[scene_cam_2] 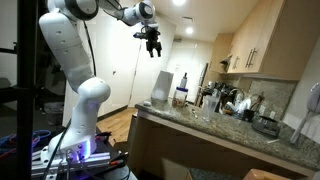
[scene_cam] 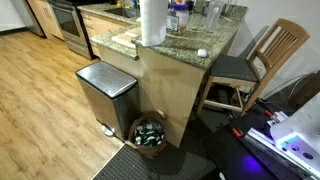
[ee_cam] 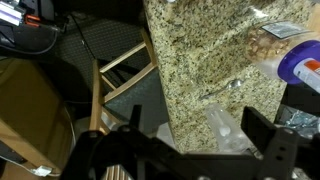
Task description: Pick the white bottle and put it on the plastic bottle, then pick the white object and put it on the white bottle
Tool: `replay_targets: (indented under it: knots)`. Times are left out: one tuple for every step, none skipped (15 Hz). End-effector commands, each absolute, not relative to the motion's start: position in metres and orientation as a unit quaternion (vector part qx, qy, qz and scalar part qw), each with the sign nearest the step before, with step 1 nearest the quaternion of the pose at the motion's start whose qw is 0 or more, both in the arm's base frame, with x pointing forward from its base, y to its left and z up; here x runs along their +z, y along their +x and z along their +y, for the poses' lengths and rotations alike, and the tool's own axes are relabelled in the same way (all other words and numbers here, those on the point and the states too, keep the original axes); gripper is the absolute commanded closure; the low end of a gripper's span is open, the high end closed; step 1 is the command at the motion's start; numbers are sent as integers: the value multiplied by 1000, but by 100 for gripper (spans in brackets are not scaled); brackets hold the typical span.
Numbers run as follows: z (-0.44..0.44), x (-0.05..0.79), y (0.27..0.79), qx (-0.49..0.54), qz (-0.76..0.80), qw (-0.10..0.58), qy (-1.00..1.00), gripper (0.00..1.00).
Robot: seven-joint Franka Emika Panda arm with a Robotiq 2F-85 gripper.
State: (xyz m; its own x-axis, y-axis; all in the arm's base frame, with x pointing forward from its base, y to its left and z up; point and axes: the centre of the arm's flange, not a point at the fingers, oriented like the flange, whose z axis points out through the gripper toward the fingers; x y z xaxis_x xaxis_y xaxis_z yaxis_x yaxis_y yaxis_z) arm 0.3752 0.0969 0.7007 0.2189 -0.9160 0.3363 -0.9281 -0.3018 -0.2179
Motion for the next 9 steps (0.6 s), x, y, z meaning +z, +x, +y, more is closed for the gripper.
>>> replay_targets:
  knots:
    - [102, 703, 374, 208, -587, 14, 782, 0]
    - [95, 704, 393, 205, -615, 8, 761, 0]
    - [76, 700, 403, 166, -624, 11, 764, 0]
    - [56, 685, 416, 136, -636, 15, 759, 0]
    - [43, 670, 424, 112, -637, 10, 762, 0]
    - [31, 653, 434, 87, -635, -4, 767, 0]
    - [19, 637, 442, 59, -637, -13, 768, 0]
    - [11, 622, 450, 29, -636, -18, 771, 0]
    - [7, 604, 454, 1, -631, -28, 775, 0]
